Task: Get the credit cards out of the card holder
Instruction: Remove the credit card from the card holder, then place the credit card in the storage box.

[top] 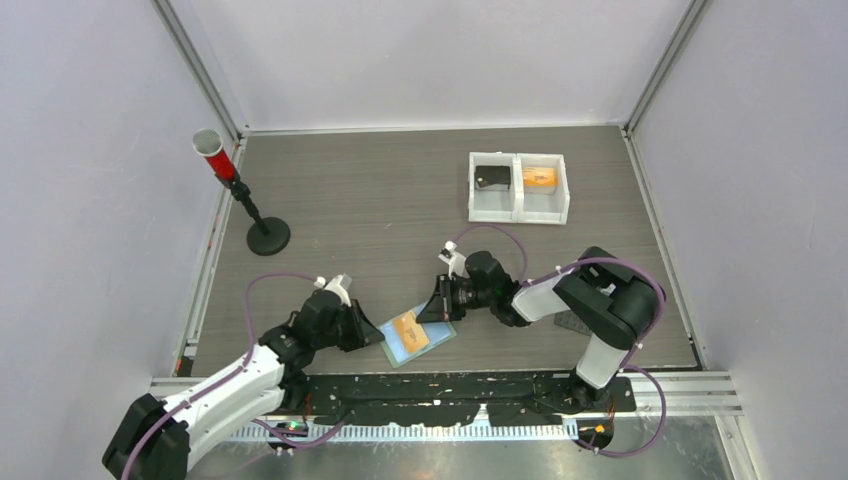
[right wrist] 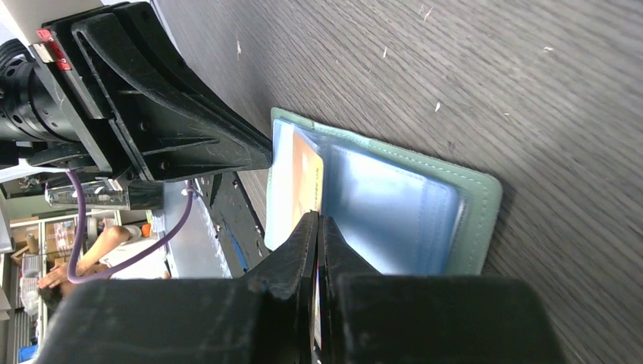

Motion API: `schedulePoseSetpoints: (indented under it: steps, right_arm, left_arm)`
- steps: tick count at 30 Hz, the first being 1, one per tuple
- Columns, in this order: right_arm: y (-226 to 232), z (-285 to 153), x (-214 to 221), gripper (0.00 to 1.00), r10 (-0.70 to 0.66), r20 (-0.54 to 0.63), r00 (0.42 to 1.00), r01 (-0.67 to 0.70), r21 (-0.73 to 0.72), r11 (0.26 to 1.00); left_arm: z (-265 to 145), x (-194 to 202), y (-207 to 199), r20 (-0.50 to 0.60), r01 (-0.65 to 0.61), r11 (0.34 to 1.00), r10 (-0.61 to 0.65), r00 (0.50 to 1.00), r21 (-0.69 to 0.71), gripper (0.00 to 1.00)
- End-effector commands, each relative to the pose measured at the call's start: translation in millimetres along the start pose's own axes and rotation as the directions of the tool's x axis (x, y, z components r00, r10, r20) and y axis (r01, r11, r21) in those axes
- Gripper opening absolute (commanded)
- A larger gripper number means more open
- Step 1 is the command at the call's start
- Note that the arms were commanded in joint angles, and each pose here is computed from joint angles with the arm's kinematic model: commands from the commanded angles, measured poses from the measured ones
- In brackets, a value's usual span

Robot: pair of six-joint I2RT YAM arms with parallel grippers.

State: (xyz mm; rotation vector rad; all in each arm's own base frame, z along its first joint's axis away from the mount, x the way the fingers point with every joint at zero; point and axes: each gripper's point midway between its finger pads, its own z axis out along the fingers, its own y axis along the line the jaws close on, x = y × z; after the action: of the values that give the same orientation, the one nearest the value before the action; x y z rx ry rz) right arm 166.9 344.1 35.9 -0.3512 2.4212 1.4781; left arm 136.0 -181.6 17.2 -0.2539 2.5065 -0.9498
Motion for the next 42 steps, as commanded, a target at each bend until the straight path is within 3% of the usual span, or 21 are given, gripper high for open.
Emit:
schedulePoseSetpoints:
  steps: [1,15,21,29,36,42]
  right_arm:
    - [17,-11,-15,0.05,-0.059,0.055,0.997,0.062,-0.051,0.997]
    - [-3,-31,-25,0.05,-0.104,0.026,0.994,0.103,0.032,0.994]
    - [5,-49,-39,0.05,-0.188,0.015,0.982,0.187,0.061,0.98]
    - [36,-61,-39,0.05,-0.285,-0.024,0.958,0.284,-0.033,0.958]
    - [65,-74,-25,0.05,-0.329,-0.058,0.942,0.315,-0.174,0.933]
    - [80,-83,-18,0.05,-0.358,-0.054,0.932,0.336,-0.242,0.91]
  left_arm:
    - [1,-2,14,0.011,-0.007,0.997,0.008,1.0,-0.073,0.08]
    - [-2,-6,5,-0.004,-0.037,0.997,0.037,0.999,-0.061,0.1]
    - [-18,-20,-31,0.0,-0.126,0.992,0.126,0.992,0.031,0.27]
    - [-41,-51,-75,0.057,-0.297,0.951,0.293,0.954,0.086,0.47]
    - [-45,-52,-114,0.03,-0.403,0.886,0.407,0.913,0.23,0.54]
    - [-45,-36,-140,-0.06,-0.408,0.824,0.466,0.883,0.393,0.56]
